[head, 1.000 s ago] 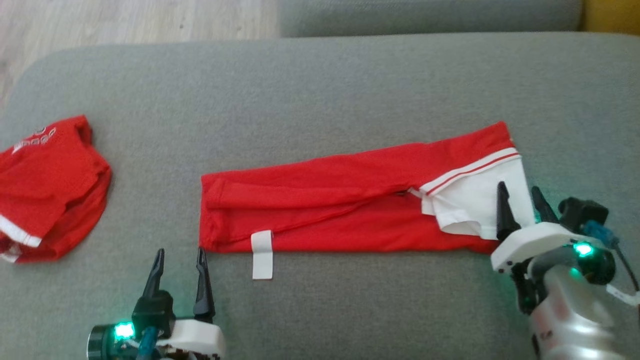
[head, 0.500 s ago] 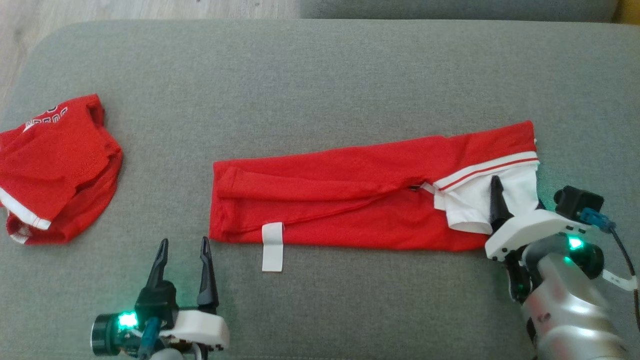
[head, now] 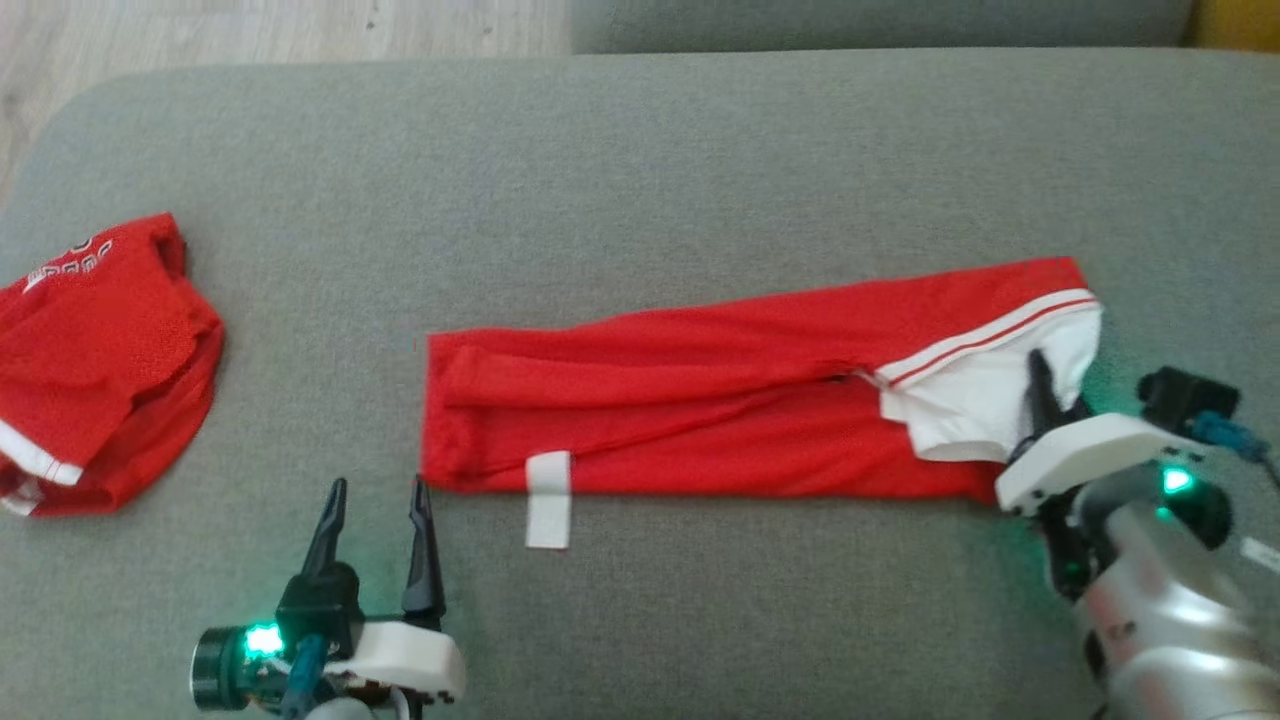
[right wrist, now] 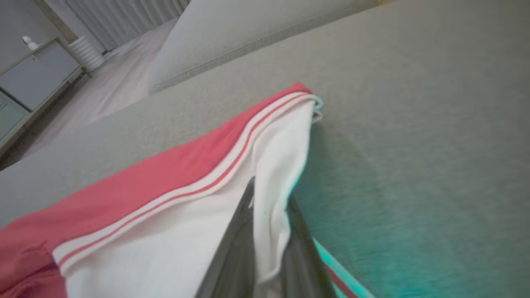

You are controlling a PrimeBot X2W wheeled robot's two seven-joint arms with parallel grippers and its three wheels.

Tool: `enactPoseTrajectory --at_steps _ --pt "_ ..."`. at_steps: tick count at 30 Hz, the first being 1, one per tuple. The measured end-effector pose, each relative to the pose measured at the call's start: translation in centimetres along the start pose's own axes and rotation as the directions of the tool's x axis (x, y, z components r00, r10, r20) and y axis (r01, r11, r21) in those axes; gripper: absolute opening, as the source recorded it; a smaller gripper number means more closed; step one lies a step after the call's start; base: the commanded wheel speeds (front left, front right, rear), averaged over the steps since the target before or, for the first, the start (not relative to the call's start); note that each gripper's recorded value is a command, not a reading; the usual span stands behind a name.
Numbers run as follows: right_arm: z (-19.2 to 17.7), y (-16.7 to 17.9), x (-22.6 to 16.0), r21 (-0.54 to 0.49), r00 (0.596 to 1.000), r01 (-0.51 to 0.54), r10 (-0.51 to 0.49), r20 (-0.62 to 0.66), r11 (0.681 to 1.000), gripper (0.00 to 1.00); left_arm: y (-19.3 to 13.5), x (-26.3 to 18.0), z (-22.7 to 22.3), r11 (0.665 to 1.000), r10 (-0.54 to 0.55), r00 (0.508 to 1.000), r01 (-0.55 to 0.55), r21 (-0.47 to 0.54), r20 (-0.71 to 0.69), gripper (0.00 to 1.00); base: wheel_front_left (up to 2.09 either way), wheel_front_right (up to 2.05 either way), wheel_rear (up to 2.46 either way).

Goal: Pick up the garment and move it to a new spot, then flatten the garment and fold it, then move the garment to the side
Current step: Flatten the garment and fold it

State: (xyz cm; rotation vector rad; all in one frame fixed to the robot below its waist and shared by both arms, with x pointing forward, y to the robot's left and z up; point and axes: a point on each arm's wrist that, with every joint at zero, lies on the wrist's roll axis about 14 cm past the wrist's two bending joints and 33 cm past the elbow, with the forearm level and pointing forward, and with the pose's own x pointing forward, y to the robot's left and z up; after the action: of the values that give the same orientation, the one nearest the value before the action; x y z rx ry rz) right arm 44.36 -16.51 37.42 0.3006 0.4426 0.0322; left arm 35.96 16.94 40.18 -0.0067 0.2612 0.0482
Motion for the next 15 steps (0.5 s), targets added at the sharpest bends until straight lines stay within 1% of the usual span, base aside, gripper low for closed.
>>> enactPoseTrajectory --at_steps 3,5,7,9,11,15 --pt "2.1 -1.0 -0.4 -0.023 0.998 0.008 -0.007 0.056 1.0 0.0 -0.8 0.0 0.4 1.0 -0.03 0.999 0.03 -0.004 0.013 1.0 0.0 0.0 0.0" --pt "3.8 0.0 -0.5 -0.044 0.993 -0.028 0.033 0.112 0.999 0.0 -1.4 -0.1 0.7 0.999 -0.044 0.999 0.044 -0.013 0.02 1.0 0.0 0.0 0.0" --pt "5.0 2.3 -0.8 -0.068 0.982 -0.091 0.101 0.157 0.993 0.0 -1.7 -0.3 0.8 0.998 -0.055 0.998 0.055 -0.018 0.024 1.0 0.0 0.0 0.0" --pt "5.4 5.3 -1.2 -0.08 0.967 -0.17 0.182 0.18 0.982 0.0 -2.1 -0.5 0.9 0.998 -0.065 0.997 0.066 -0.021 0.027 1.0 0.0 0.0 0.0" --pt "4.8 8.7 -1.8 -0.095 0.946 -0.261 0.274 0.175 0.961 0.0 -2.2 -0.8 1.0 0.997 -0.069 0.997 0.07 -0.02 0.032 1.0 0.0 0.0 0.0" --pt "2.9 14.5 -2.9 -0.081 0.898 -0.412 0.419 0.134 0.908 0.0 -2.3 -1.9 0.7 0.997 -0.078 0.997 0.078 -0.026 0.029 1.0 0.0 0.0 0.0"
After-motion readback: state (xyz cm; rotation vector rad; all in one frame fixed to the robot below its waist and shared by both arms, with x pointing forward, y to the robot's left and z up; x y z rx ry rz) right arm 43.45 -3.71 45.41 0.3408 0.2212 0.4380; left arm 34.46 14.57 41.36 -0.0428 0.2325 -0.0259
